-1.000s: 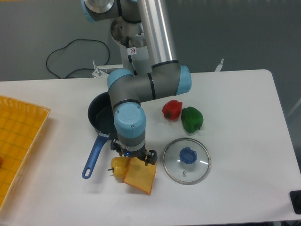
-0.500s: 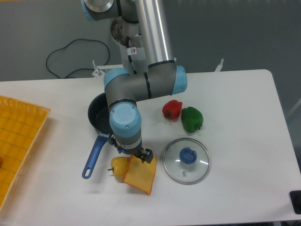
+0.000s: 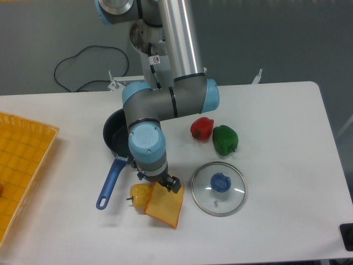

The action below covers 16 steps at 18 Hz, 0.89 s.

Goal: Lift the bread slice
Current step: 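Close the gripper on the bread slice edge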

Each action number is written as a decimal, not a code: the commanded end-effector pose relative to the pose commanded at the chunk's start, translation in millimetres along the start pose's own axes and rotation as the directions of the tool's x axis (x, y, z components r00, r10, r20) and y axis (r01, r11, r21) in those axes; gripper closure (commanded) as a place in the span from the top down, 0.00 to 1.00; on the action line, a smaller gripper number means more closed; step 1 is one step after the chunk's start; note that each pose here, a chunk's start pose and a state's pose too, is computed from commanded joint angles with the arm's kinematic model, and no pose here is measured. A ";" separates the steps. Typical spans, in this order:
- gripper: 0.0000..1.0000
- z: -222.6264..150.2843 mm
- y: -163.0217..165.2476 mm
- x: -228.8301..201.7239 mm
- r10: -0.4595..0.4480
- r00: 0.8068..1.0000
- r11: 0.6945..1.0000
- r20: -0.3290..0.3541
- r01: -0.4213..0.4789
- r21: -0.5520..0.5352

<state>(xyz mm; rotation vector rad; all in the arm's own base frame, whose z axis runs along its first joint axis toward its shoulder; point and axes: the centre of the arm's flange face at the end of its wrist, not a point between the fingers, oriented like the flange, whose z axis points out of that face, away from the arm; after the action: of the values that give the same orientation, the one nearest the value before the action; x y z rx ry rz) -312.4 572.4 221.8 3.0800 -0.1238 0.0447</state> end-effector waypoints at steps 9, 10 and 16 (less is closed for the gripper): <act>0.65 3.6 1.7 1.6 -0.001 1.000 1.000 -0.005 0.001 -0.008; 0.57 1.4 1.3 1.2 -0.001 1.000 1.000 -0.003 0.001 -0.005; 0.09 -2.2 1.8 -1.9 -0.003 1.000 1.000 -0.006 0.003 -0.001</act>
<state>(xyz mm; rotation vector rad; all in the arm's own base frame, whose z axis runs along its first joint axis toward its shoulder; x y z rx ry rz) -314.5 570.9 224.1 3.0788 -0.1189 0.0532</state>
